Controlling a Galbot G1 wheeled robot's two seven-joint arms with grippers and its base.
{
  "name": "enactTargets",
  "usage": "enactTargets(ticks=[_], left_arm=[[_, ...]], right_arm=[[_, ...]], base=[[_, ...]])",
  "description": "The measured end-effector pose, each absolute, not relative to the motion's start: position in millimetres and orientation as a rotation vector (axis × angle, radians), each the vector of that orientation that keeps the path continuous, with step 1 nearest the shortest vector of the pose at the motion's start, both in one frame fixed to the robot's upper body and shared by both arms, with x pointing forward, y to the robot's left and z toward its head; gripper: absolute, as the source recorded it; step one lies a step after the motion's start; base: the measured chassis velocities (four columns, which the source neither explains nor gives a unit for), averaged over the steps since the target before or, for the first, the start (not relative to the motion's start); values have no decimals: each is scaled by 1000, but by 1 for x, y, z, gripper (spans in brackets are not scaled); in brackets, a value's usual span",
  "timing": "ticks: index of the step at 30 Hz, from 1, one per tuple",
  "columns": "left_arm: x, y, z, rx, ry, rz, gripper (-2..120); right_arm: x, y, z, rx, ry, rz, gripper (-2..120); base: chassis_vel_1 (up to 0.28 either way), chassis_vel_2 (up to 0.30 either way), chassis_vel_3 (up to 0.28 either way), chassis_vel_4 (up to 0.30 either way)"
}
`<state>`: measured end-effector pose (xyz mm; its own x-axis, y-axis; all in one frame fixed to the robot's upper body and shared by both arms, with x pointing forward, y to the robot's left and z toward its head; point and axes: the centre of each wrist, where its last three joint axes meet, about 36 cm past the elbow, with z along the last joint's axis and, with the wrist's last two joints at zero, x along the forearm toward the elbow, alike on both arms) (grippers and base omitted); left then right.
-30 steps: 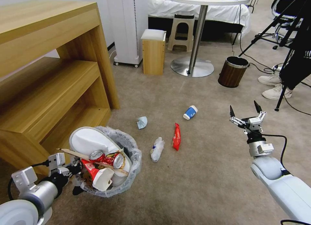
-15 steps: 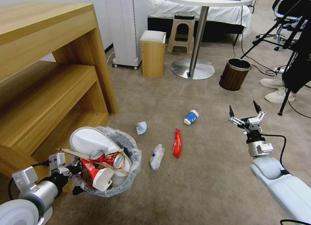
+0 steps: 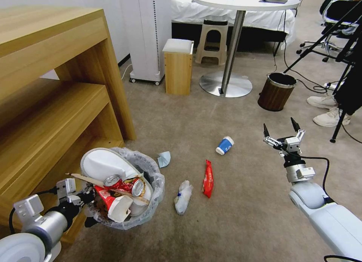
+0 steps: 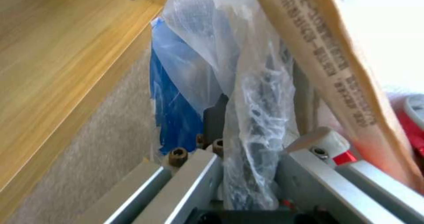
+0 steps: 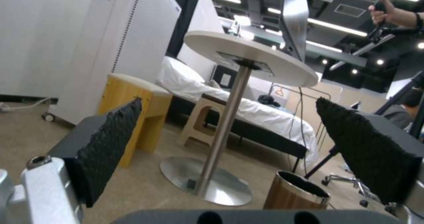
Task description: Pick up the trash bin and place the garbage on the floor into it.
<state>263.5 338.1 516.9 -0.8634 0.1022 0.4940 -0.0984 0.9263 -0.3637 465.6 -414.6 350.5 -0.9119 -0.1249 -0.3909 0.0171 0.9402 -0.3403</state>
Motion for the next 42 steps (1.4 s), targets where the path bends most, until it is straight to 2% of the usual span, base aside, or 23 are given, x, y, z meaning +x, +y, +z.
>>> enactTargets(ticks=[27, 31, 37, 42], left_arm=[[265, 338, 514, 4, -2566, 534, 0], [264, 338, 514, 3, -2564, 534, 0], [263, 337, 514, 9, -2562, 540, 0], [262, 336, 514, 11, -2562, 540, 0]], right_arm=[[465, -396, 331, -158, 2652, -447, 100], [463, -397, 329, -250, 2639, -473, 100], [443, -397, 308, -641, 2639, -418, 100], [437, -392, 301, -730, 2640, -374, 100]], base=[[-91, 95, 94, -88], [0, 0, 0, 0], [0, 0, 0, 0], [0, 0, 0, 0]])
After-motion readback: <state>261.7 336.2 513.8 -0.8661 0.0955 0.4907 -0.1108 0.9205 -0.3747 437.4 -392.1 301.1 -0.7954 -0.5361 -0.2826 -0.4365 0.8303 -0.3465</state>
